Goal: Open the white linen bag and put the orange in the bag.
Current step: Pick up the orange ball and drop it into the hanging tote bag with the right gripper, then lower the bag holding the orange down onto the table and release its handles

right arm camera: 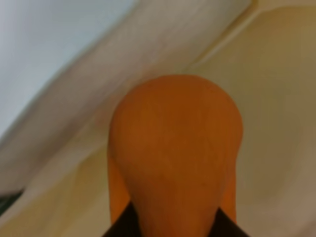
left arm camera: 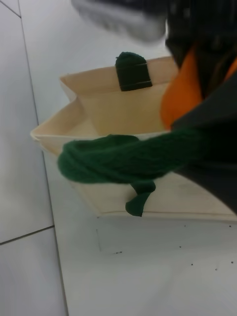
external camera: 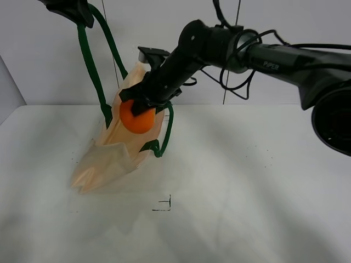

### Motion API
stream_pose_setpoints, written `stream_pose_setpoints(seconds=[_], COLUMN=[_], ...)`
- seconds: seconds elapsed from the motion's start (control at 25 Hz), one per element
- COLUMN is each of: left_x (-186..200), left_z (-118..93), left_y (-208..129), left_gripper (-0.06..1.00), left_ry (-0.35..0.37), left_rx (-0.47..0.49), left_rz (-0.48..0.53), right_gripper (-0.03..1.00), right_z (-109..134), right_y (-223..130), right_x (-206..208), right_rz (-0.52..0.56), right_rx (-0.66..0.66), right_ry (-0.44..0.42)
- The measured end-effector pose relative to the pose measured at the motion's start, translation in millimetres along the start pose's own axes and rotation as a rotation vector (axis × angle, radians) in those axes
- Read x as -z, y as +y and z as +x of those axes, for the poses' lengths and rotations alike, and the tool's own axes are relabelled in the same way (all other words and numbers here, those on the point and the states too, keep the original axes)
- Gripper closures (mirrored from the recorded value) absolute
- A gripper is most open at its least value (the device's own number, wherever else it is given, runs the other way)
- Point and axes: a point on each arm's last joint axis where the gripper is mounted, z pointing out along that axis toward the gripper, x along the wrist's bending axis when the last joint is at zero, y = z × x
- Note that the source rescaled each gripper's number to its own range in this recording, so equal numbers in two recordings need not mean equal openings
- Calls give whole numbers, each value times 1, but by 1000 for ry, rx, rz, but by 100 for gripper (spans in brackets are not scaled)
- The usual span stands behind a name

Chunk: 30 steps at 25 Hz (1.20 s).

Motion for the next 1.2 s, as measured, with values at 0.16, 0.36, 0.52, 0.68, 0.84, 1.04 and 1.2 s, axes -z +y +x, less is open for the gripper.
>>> stream_pose_setpoints(seconds=[0.16,0.36,0.52,0.68,0.84,1.04,1.2], left_x=[0,0,0,0,0,0,0], left_z=[0,0,0,0,-1,-4,-5], left_y=[0,0,0,0,0,-1,-1], left_gripper=[94,94,94,94,94,94,94], left_ry=[0,0,0,-1,-10,-42,-50], left_rx=[0,0,0,0,2,2,0], left_rz=[0,0,0,0,2,7,9], right_gripper=[97,79,11,-2,-3,-3,-3], right_z=[-6,-9,-8,-8,-10,-22,-55], right_y=[-6,-9,-9,-10,-7,4,6], right_x=[-23,-29,-29,-20,3,38,54], right_rz=[-3,9,14,58,156,203,196], right_rx=[-29,-34,-30,-10,8,-23,-101], right_ry=[1,-1,2,-33,-171,-335,-370])
